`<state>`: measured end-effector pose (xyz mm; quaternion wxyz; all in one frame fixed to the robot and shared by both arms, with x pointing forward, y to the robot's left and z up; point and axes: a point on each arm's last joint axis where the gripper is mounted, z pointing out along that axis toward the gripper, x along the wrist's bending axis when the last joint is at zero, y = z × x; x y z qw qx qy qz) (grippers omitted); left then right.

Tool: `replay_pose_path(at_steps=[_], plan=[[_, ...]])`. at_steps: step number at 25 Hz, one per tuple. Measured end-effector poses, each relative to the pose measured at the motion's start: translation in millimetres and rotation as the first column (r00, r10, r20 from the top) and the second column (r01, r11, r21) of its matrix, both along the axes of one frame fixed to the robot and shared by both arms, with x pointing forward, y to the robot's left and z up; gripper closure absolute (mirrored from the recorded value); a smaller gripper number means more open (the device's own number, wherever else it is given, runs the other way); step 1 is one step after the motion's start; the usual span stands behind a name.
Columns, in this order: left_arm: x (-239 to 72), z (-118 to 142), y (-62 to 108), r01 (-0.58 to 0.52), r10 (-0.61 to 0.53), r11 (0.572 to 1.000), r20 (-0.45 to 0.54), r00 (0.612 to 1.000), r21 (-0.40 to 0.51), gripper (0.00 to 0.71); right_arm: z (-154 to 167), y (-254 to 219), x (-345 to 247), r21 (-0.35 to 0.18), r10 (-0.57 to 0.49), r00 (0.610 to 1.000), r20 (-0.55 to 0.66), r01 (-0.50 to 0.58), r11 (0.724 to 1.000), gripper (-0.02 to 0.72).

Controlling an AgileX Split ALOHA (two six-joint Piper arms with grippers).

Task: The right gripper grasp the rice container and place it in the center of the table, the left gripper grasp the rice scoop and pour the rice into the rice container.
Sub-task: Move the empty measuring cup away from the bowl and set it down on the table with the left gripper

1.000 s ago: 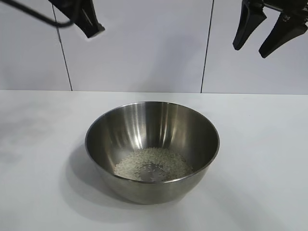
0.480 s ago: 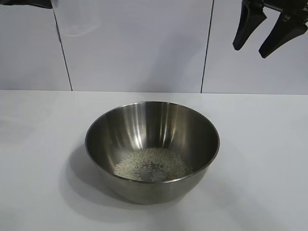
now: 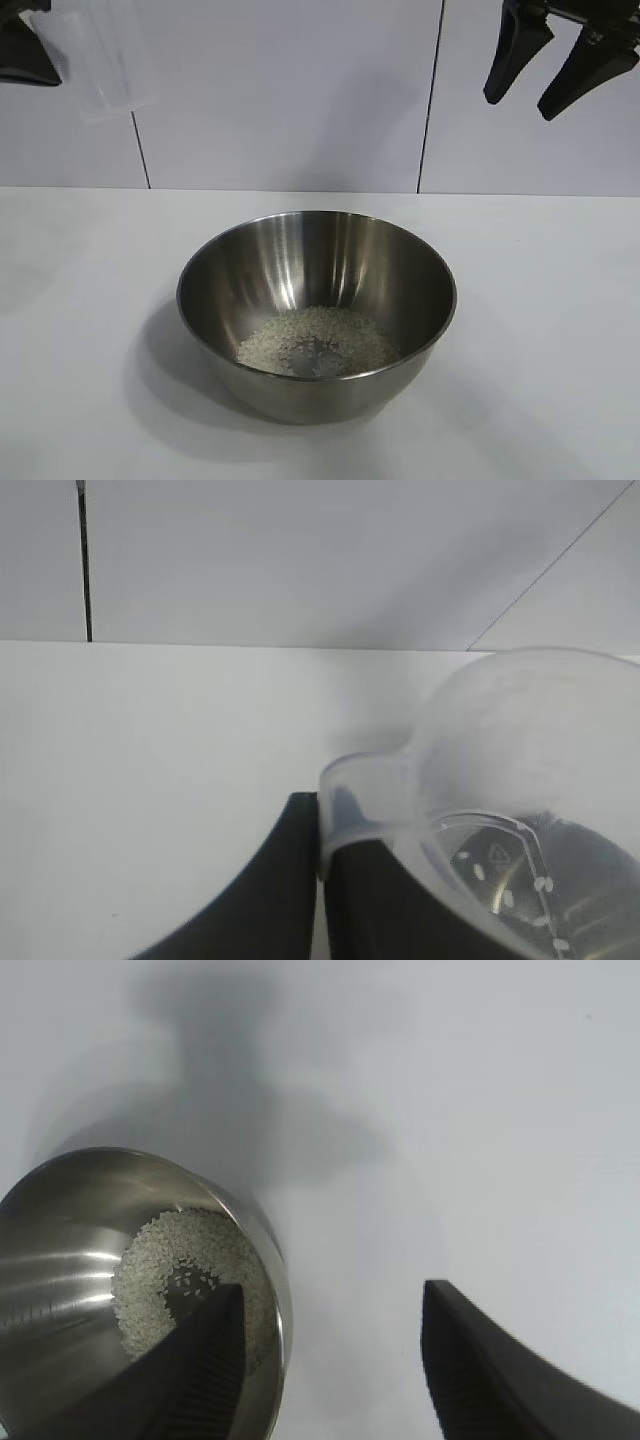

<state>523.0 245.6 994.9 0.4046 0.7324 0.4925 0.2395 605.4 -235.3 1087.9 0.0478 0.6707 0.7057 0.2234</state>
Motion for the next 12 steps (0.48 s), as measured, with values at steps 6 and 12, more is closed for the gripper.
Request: replay_pose_path(at_steps=[6, 12], plan=[[9, -30, 2.1, 0.046, -0.039, 0.994, -0.067, 0.997, 0.1, 0.703, 0, 0, 0, 0.0, 0.0, 1.0, 0.0, 0.0, 1.0, 0.333], [14, -50, 2.0, 0.108, -0.091, 0.98, -0.104, 0.99, 0.169, 0.703, 0, 0, 0, 0.0, 0.0, 1.0, 0.0, 0.0, 1.0, 0.333]])
